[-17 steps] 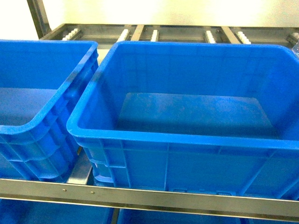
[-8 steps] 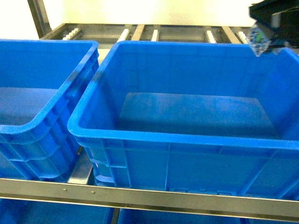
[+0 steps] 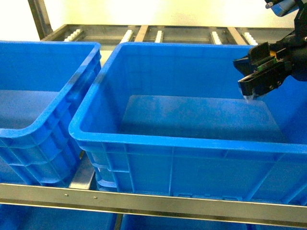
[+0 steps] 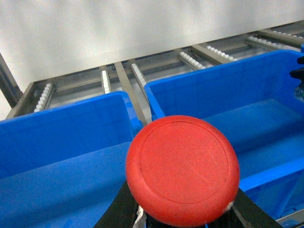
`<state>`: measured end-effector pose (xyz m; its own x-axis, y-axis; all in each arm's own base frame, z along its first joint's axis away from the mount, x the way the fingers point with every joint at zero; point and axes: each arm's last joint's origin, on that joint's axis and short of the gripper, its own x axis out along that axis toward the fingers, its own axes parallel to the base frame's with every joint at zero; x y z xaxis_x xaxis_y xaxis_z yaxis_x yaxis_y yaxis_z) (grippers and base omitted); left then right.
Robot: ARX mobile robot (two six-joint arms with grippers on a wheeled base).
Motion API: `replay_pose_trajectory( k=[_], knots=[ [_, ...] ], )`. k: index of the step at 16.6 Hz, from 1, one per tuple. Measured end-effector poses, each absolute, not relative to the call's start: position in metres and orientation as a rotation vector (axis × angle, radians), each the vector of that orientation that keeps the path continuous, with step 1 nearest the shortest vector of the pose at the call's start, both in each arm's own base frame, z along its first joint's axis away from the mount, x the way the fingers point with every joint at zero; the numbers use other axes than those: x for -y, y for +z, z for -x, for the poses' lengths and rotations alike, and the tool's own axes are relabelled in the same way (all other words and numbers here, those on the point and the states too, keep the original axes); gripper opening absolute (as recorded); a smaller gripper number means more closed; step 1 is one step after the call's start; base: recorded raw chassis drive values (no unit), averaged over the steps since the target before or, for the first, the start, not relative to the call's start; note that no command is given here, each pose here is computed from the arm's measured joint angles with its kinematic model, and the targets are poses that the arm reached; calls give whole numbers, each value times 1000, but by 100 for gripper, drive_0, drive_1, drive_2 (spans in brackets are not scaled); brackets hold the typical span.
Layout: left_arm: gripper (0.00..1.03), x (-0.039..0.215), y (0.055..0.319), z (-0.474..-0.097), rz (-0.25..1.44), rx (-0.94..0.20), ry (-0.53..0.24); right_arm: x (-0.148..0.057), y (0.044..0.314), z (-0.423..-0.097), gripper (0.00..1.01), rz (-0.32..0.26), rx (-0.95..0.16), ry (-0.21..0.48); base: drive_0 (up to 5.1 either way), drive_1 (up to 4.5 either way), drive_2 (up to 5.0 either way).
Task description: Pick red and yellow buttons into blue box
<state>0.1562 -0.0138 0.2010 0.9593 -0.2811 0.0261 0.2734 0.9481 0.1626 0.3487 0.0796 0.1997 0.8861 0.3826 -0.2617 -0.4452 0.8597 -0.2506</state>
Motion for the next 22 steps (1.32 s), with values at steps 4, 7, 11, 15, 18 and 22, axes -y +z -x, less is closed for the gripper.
replay_pose_trajectory(
  k=[4, 7, 11, 15, 18, 22],
  knots=[
    [24, 14, 201, -156, -158, 48, -282, -80, 199, -349, 95, 311, -209, 439, 0, 0, 0],
    [24, 14, 201, -156, -158, 48, -282, -80, 199, -349, 98, 311, -209, 439, 0, 0, 0],
    [24, 14, 201, -156, -158, 48, -282, -80, 199, -349, 98, 311, -210, 439, 0, 0, 0],
    [24, 20, 199, -161, -157, 41, -304, -80, 200, -349, 98, 311, -209, 439, 0, 0, 0],
    [24, 23, 197, -167, -155, 15, -324, -80, 200, -349, 98, 311, -209, 439, 0, 0, 0],
    [24, 27, 197, -176, -155, 6, -332, -80, 200, -349, 98, 311, -208, 439, 0, 0, 0]
  ],
)
